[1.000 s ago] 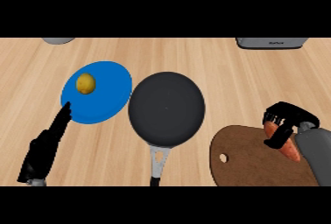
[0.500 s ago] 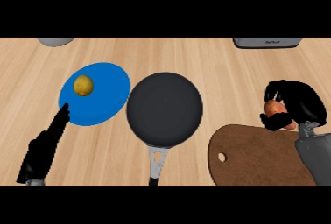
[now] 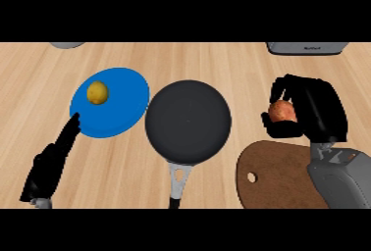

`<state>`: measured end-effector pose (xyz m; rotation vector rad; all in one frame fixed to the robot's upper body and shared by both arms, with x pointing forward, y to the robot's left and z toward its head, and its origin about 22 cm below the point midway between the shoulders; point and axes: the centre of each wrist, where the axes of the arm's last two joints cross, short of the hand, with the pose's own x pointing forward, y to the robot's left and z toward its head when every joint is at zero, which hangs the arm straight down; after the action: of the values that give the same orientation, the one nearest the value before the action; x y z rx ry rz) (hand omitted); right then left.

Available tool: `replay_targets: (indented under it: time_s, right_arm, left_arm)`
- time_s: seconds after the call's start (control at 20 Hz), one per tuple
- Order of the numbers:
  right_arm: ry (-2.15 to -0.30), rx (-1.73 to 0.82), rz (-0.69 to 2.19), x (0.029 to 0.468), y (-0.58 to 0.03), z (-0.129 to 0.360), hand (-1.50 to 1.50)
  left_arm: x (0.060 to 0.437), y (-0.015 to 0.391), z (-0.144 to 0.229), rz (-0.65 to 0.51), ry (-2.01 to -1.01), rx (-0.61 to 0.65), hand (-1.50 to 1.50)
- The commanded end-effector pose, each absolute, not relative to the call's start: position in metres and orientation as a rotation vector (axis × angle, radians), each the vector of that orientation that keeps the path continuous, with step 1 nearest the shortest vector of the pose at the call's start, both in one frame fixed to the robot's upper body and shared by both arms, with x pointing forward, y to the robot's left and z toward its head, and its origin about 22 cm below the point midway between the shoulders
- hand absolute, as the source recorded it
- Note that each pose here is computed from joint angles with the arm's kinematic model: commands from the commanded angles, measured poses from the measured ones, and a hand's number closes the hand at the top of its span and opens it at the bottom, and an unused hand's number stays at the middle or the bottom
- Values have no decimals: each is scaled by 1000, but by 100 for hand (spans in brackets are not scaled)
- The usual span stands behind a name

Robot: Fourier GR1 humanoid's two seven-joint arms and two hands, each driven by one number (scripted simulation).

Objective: Pick the sweet potato from the cutting board and place it in the pan

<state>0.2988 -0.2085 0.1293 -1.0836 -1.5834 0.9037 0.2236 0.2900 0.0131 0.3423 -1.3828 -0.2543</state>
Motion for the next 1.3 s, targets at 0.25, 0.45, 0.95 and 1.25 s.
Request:
replay_targets:
  time_s: [0.25,0.45,0.95,1.25]
  right_arm:
    - [-1635,-852,875,351,-128,128,150]
    - [-1610,-777,846,374,-86,113,150]
    - [-1435,-768,1039,408,-66,64,150]
    - [-1229,-454,795,404,-87,34,-150]
  left_arm:
    - [227,272,13,-288,-1385,333,0]
    - [237,277,10,-298,-1389,323,0]
    - [227,280,13,-316,-1409,302,0]
    - [239,263,14,-341,-1415,262,0]
